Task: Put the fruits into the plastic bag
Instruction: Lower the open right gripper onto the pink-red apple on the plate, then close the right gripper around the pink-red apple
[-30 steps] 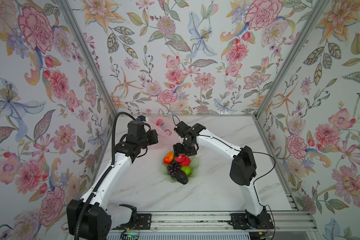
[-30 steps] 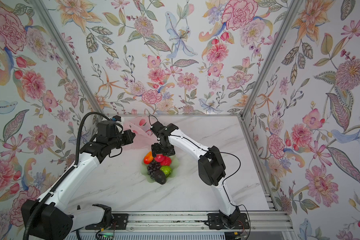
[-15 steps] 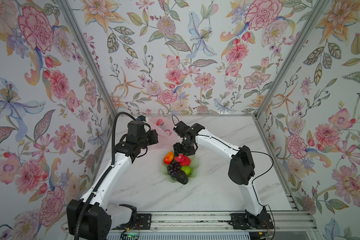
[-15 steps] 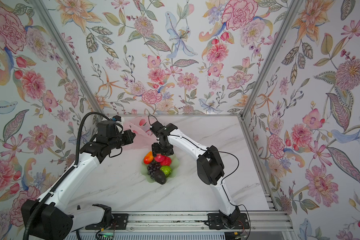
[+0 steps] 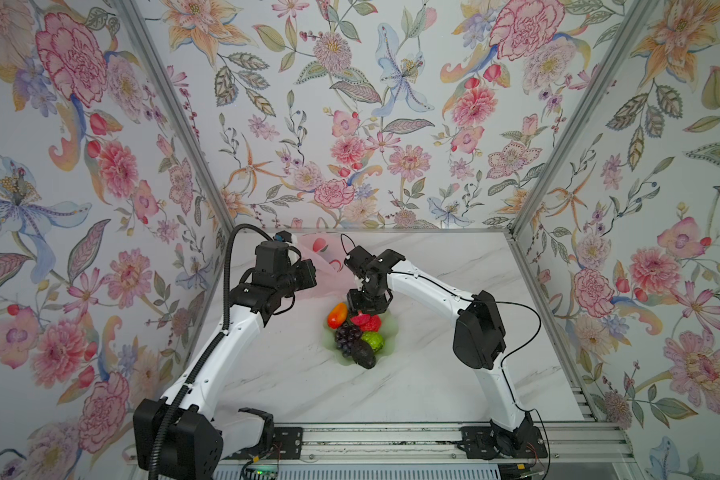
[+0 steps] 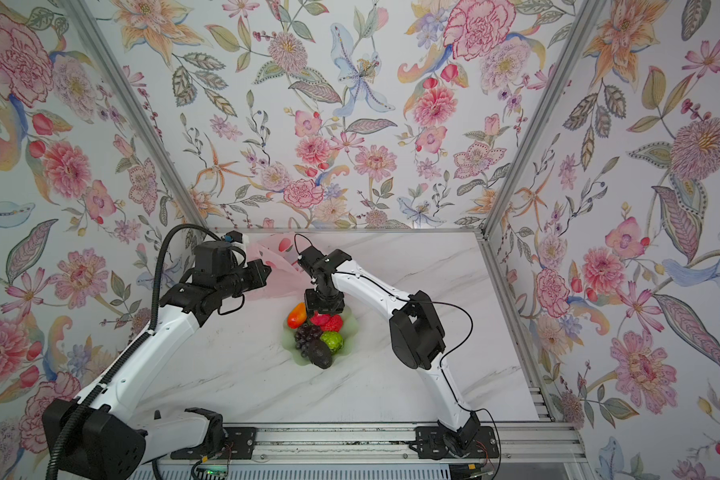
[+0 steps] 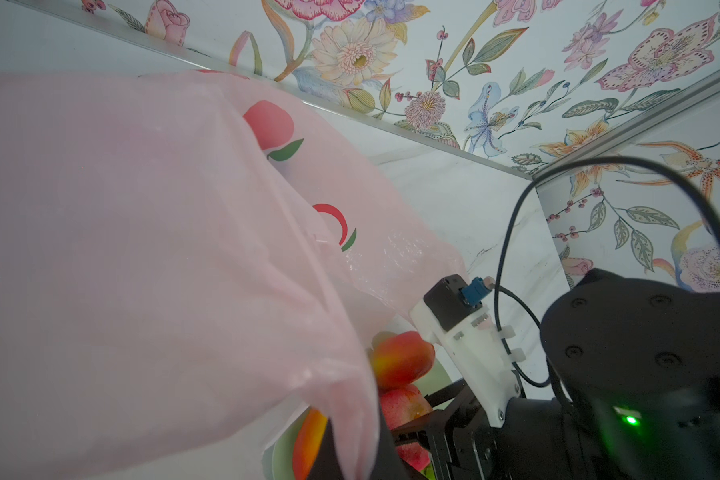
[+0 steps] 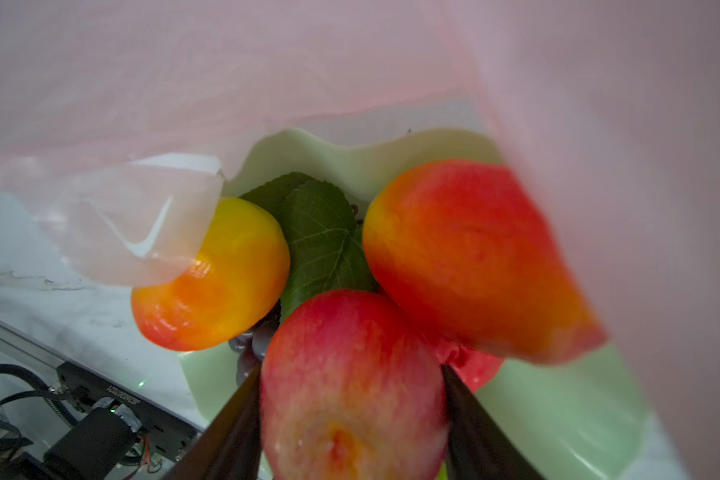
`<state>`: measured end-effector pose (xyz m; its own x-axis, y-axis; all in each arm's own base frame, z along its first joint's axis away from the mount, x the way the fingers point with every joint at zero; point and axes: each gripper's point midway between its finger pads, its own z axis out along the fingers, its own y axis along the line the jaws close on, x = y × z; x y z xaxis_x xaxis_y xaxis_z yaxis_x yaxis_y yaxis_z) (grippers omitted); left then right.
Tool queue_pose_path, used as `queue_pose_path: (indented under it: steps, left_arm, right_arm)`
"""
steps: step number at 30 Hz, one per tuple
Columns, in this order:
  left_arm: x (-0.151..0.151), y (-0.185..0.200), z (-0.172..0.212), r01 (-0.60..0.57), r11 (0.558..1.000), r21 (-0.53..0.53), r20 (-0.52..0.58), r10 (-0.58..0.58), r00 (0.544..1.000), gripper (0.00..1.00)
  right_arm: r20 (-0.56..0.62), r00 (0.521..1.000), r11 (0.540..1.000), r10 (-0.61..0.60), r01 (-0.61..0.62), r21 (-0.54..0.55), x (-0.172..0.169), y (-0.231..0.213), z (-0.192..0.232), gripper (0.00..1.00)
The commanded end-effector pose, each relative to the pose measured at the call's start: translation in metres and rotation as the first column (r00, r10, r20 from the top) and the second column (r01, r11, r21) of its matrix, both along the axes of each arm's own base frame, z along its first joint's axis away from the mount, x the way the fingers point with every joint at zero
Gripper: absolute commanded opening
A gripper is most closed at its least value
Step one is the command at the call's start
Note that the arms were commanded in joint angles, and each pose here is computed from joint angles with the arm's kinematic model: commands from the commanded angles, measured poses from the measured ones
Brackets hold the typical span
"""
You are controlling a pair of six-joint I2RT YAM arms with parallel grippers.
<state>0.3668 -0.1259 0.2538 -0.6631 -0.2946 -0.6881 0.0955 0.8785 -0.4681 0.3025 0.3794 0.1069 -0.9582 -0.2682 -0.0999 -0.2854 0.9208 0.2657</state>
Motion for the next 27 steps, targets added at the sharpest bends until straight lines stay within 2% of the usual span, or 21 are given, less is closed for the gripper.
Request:
queue_pose_path:
  steps: [1, 9, 13, 15, 20, 23, 27]
  left_arm:
    - [-0.002, -0.003, 0.011, 0.016, 1.000, -0.016, 0.027, -0.016, 1.000, 0.00]
    - [-0.003, -0.005, 0.015, 0.020, 0.999, -0.035, 0.036, -0.019, 0.999, 0.00]
    - [-0.003, -0.007, 0.016, 0.030, 0.999, -0.040, 0.042, -0.029, 0.999, 0.00]
    - [-0.004, -0.008, 0.018, 0.036, 0.998, -0.046, 0.048, -0.034, 0.998, 0.00]
    - [-0.007, -0.010, 0.021, 0.049, 0.998, -0.050, 0.058, -0.046, 0.997, 0.00]
    - [-0.007, -0.013, 0.024, 0.060, 0.997, -0.045, 0.068, -0.057, 0.996, 0.00]
    - [-0.008, -0.017, 0.028, 0.076, 0.996, -0.039, 0.082, -0.073, 0.994, 0.00]
  right_arm:
    - [-0.005, 1.000, 1.000, -0.003, 0.003, -0.008, -0.007, -0.004, 0.007, 0.53]
    - [0.007, 1.000, 1.000, -0.017, 0.017, 0.024, -0.018, -0.016, 0.029, 0.50]
    - [-0.002, 0.999, 0.994, -0.042, 0.042, 0.105, -0.026, -0.021, 0.049, 0.50]
    - [-0.018, 0.998, 0.981, -0.067, 0.069, 0.181, -0.029, -0.021, 0.062, 0.50]
    - [-0.053, 0.989, 0.893, -0.139, 0.148, 0.425, -0.020, -0.002, 0.104, 0.49]
    - [-0.076, 0.985, 0.838, -0.155, 0.172, 0.518, -0.008, 0.016, 0.122, 0.49]
    - [-0.114, 0.980, 0.785, -0.160, 0.197, 0.587, 0.012, 0.043, 0.127, 0.48]
